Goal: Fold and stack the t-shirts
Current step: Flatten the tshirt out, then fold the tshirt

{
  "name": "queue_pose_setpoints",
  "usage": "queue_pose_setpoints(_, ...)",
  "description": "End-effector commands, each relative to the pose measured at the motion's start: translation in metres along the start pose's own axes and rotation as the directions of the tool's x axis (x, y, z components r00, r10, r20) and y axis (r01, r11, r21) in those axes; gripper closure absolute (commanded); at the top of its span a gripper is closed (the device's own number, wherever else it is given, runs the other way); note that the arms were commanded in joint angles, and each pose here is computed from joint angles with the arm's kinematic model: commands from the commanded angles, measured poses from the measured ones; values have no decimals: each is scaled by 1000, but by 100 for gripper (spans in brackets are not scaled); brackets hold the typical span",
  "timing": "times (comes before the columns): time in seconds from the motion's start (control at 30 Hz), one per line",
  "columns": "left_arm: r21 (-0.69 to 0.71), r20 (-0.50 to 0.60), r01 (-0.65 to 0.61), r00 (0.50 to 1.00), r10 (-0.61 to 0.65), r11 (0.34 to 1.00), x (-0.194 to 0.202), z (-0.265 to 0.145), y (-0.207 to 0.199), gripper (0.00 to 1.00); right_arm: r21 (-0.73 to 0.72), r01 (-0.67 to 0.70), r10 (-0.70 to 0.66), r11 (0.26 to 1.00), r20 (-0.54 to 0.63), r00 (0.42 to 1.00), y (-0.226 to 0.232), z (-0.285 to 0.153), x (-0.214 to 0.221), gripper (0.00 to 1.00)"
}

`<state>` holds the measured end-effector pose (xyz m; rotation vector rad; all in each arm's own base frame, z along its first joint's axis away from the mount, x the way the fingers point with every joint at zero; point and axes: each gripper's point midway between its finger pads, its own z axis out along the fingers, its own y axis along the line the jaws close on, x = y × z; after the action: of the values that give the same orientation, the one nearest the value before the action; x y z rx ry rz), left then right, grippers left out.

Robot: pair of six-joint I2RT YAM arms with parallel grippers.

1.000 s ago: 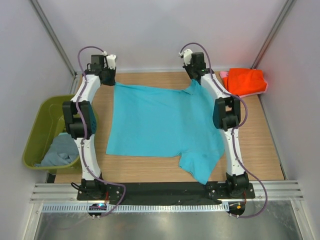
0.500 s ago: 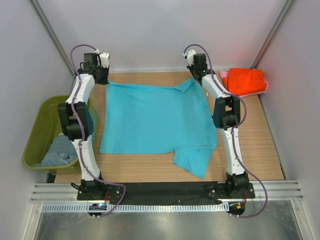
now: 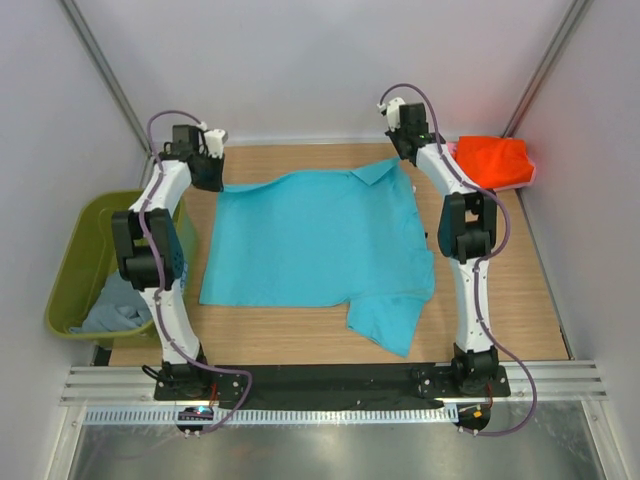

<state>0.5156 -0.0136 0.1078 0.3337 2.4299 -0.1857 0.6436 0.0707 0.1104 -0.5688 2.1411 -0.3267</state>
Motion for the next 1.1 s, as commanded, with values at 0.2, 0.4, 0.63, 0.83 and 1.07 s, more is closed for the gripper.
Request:
queue_pose_setpoints(0.2, 16, 108, 19, 994, -20, 1000, -7, -48, -16, 100, -44, -45, 47, 998, 63, 997, -3, -89, -35, 99)
queue_pose_setpoints(0.4, -17, 121, 25, 992, -23, 1000, -10, -60, -7, 100, -99, -43, 47, 994, 36, 998, 16, -128, -18, 99)
queue_pose_setpoints(0.63, -19, 110, 30, 993, -28, 999, -4, -68, -5, 100, -117, -50, 52, 992, 21, 998, 18, -163, -2, 99)
queue_pose_setpoints(0.83, -23, 103, 34, 994, -31, 999, 3, -74, -7, 100, -124, -53, 57, 991, 30, 998, 19, -186, 1, 99)
queue_pose_setpoints(1.07, -20, 70, 42, 997, -41, 999, 23, -75, -12, 100, -187, -62, 59, 980, -22, 998, 44, -200, 31, 99)
